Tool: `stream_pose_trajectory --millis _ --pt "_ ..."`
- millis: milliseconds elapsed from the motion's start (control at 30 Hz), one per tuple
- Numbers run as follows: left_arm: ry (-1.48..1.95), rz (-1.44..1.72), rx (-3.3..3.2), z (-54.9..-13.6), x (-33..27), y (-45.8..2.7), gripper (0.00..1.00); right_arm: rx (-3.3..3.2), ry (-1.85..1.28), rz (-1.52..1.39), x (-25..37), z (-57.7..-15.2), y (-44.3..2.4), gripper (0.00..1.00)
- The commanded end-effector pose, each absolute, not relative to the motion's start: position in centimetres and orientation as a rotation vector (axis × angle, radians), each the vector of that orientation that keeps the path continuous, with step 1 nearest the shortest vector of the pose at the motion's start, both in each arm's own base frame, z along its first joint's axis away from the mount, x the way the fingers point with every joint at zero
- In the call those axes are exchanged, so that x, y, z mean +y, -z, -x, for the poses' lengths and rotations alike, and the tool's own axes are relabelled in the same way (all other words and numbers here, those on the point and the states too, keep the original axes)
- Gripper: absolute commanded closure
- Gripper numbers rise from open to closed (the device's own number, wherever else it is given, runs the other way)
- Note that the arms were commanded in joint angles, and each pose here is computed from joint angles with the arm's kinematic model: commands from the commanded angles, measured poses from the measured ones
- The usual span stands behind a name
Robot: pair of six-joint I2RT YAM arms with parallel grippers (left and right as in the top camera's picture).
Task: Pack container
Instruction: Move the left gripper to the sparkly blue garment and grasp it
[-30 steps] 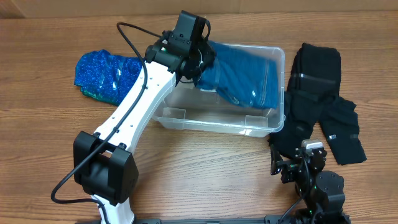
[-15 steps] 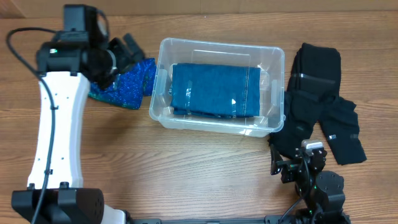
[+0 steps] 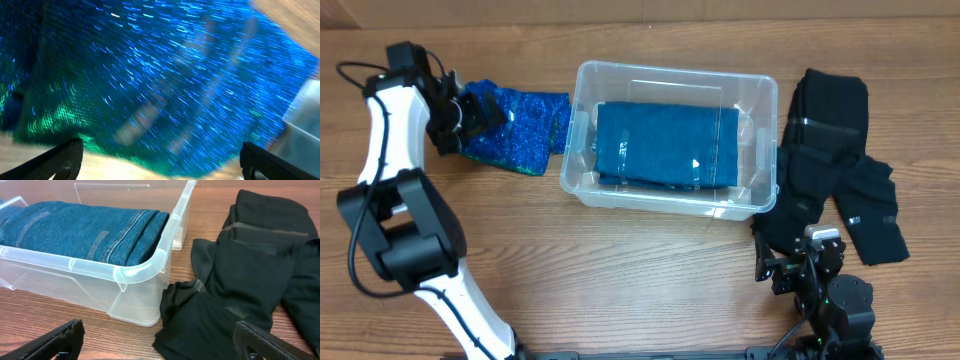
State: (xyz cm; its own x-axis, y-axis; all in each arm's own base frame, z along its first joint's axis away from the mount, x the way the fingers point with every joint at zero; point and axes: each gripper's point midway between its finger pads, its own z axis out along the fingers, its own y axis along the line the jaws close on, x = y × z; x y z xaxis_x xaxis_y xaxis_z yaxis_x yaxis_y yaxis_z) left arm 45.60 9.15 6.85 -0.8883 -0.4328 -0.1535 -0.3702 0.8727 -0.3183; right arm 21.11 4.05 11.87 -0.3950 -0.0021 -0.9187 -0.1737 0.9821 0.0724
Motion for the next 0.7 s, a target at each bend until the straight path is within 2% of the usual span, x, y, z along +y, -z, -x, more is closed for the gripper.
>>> stream_pose_trajectory --millis 0,200,400,533,633,667 --pt "0.365 0.660 2.750 -46.0 13.5 -7.1 0.00 1.977 -0.179 0.122 3.9 -21.1 -11.4 0.00" --pt "0.328 0.778 2.638 -46.2 19.7 -6.1 0.00 1.977 -0.179 0.122 3.9 -21.1 -11.4 0.00" --pt "0.505 0.584 2.559 -49.3 17.0 -6.3 0.00 1.977 -0.179 0.122 3.9 -21.1 -11.4 0.00" --pt "0.601 0.618 2.642 -48.8 15.6 -1.0 0.00 1.977 -0.179 0.122 3.9 -21.1 -11.4 0.00" --pt "0.670 0.615 2.656 -48.6 14.8 0.5 0.00 1.977 -0.179 0.122 3.9 -21.1 -11.4 0.00" --pt "0.692 0.607 2.650 -48.7 14.5 0.5 0.06 1.977 -0.179 0.122 3.9 -21.1 -11.4 0.00"
